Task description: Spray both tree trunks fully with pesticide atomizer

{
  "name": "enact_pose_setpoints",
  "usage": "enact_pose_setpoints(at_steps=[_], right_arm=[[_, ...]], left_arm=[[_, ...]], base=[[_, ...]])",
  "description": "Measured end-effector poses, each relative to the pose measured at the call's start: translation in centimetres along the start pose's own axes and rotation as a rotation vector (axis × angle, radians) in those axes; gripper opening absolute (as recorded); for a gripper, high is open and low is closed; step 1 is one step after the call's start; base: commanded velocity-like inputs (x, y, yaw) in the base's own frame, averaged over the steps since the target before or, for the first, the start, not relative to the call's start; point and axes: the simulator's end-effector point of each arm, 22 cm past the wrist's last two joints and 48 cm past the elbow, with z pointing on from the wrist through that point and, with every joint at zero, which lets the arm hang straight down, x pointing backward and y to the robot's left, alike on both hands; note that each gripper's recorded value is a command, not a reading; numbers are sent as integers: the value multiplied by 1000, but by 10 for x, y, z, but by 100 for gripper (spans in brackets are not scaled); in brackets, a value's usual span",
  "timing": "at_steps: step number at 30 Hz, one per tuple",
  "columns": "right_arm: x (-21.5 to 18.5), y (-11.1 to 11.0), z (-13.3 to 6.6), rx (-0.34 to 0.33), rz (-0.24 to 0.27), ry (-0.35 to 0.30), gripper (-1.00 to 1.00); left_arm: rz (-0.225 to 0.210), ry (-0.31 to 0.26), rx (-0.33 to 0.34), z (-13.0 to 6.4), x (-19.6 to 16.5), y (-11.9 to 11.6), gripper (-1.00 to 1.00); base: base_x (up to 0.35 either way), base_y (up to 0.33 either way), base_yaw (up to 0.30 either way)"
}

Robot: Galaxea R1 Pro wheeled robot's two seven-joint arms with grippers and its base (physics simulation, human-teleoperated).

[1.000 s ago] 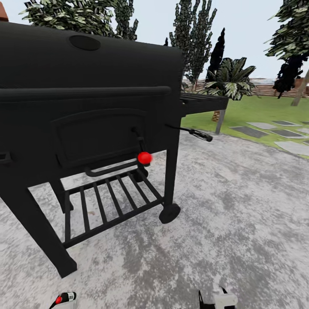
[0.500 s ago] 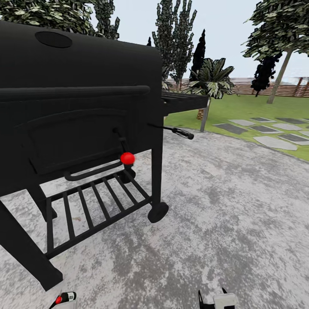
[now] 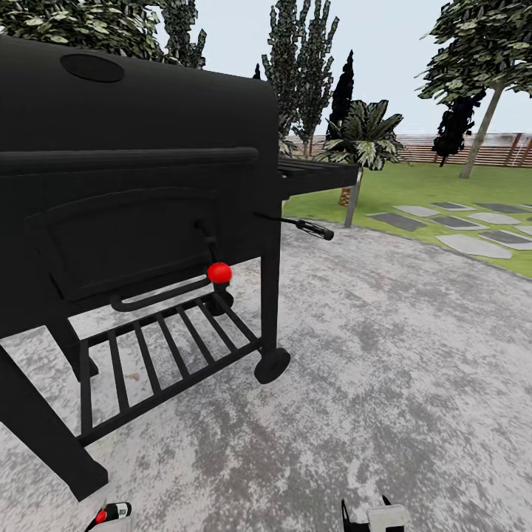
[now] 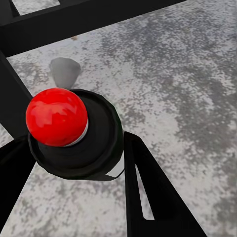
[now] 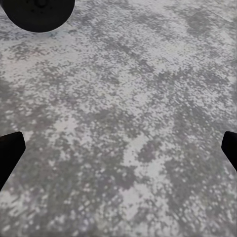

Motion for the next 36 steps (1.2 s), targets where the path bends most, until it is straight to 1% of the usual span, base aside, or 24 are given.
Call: enact_pose_setpoints(at_steps=[6, 36], right_arm=[[0, 0, 0, 0, 0, 0, 100], [0, 0, 0, -1, 0, 0, 100]], left_arm=[[0, 0, 0, 0, 0, 0, -100], [4, 2, 3, 0, 0, -1, -100]], base=[[0, 0, -227], [0, 0, -284]])
